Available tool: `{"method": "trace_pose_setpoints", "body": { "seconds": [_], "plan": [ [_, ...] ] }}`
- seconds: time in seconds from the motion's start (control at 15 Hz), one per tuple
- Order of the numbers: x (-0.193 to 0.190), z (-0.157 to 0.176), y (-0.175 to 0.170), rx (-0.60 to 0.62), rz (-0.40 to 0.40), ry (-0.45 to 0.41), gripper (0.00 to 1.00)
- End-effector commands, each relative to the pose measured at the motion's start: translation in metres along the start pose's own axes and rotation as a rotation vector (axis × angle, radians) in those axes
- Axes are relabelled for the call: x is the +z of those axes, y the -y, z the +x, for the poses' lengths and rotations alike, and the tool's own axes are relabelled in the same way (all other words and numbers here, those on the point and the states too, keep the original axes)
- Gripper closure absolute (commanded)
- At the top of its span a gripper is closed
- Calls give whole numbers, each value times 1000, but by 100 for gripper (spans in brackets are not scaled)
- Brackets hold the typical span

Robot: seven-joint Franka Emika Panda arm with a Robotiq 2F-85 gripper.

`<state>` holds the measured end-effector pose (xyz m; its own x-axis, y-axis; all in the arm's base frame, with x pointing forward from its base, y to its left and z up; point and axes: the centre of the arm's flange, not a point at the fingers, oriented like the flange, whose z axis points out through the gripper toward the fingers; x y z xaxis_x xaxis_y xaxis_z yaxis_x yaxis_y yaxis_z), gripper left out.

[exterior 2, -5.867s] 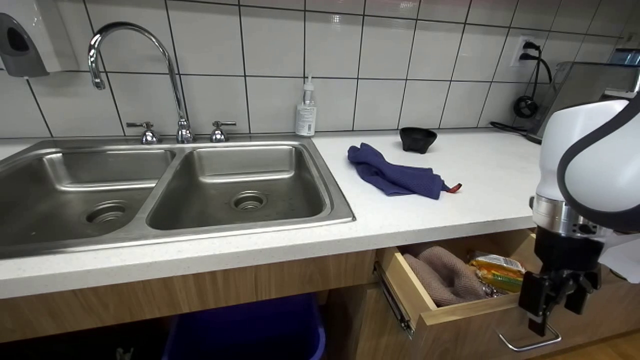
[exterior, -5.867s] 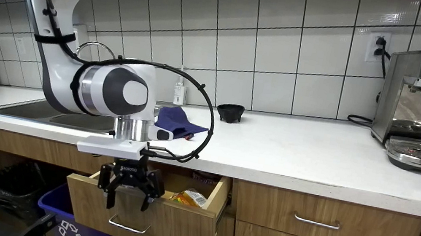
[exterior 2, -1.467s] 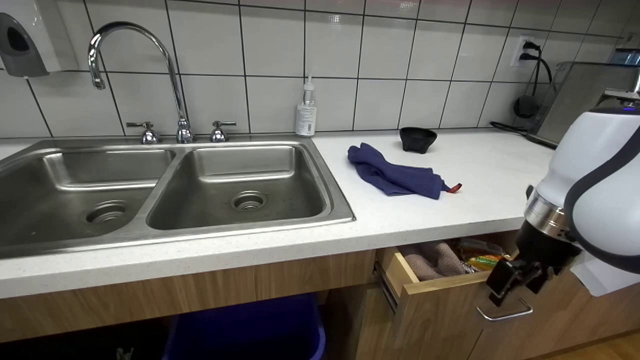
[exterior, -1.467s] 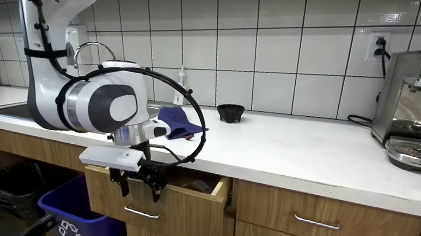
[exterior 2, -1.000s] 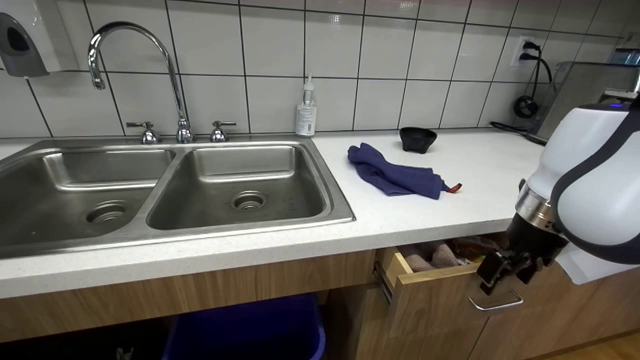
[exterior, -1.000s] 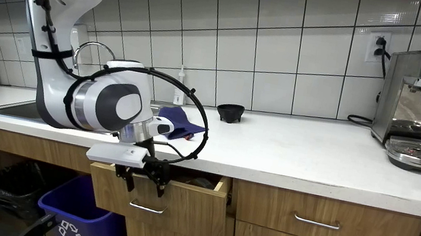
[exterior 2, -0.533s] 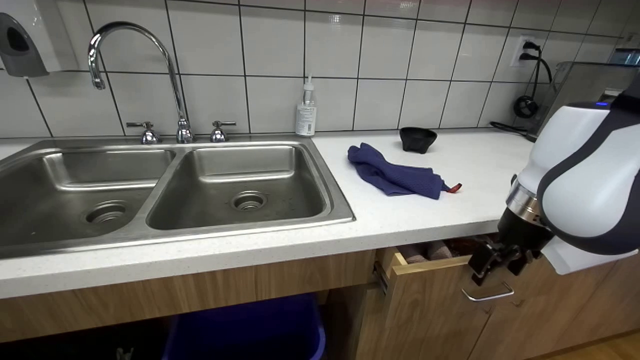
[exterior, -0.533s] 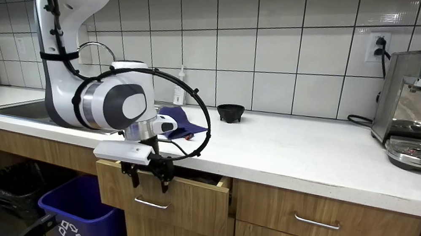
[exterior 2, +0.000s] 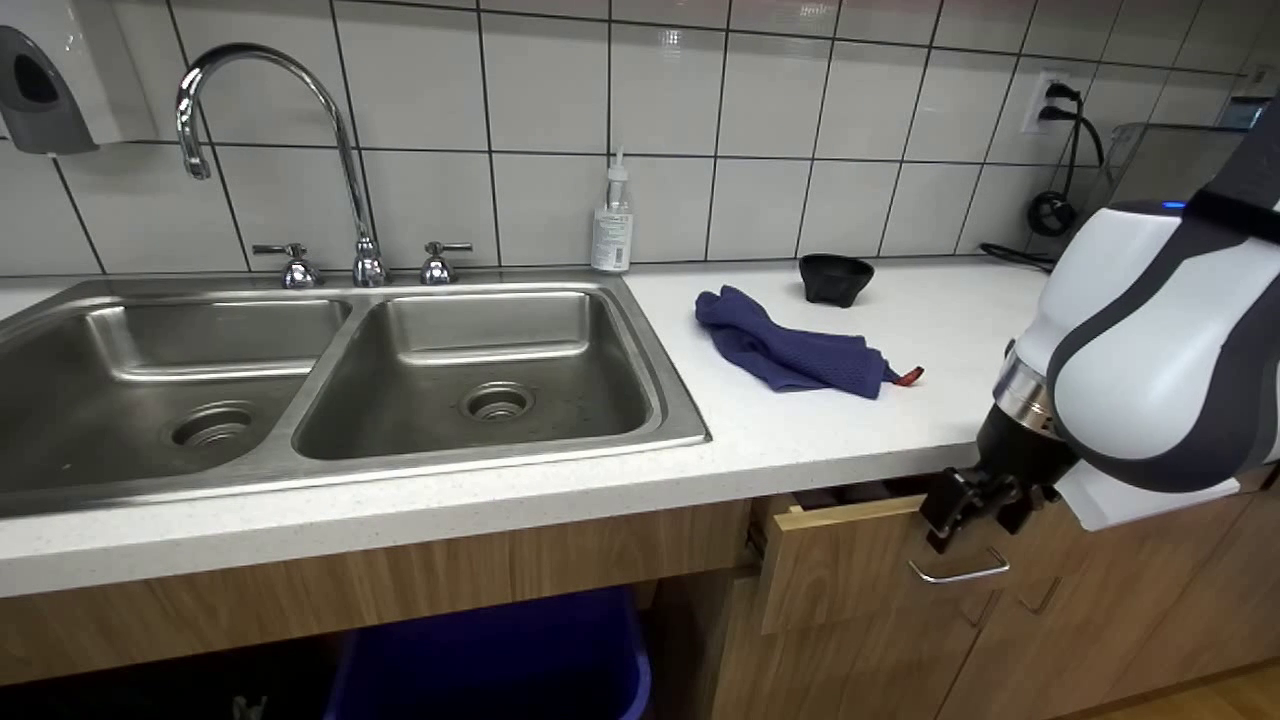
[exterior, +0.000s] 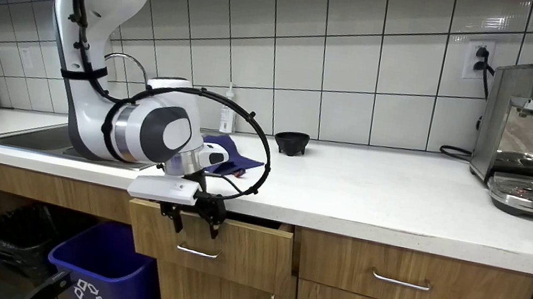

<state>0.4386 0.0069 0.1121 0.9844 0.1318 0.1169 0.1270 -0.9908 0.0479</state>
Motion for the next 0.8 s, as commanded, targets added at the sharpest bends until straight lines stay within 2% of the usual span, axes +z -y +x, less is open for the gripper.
{"method": "trace_pose_setpoints", "body": {
  "seconds": [0.0, 0.73],
  "plan": [
    [-1, 32, 8, -1, -11, -37, 0],
    [2, 59, 14, -4, -11, -60, 0]
  ]
}}
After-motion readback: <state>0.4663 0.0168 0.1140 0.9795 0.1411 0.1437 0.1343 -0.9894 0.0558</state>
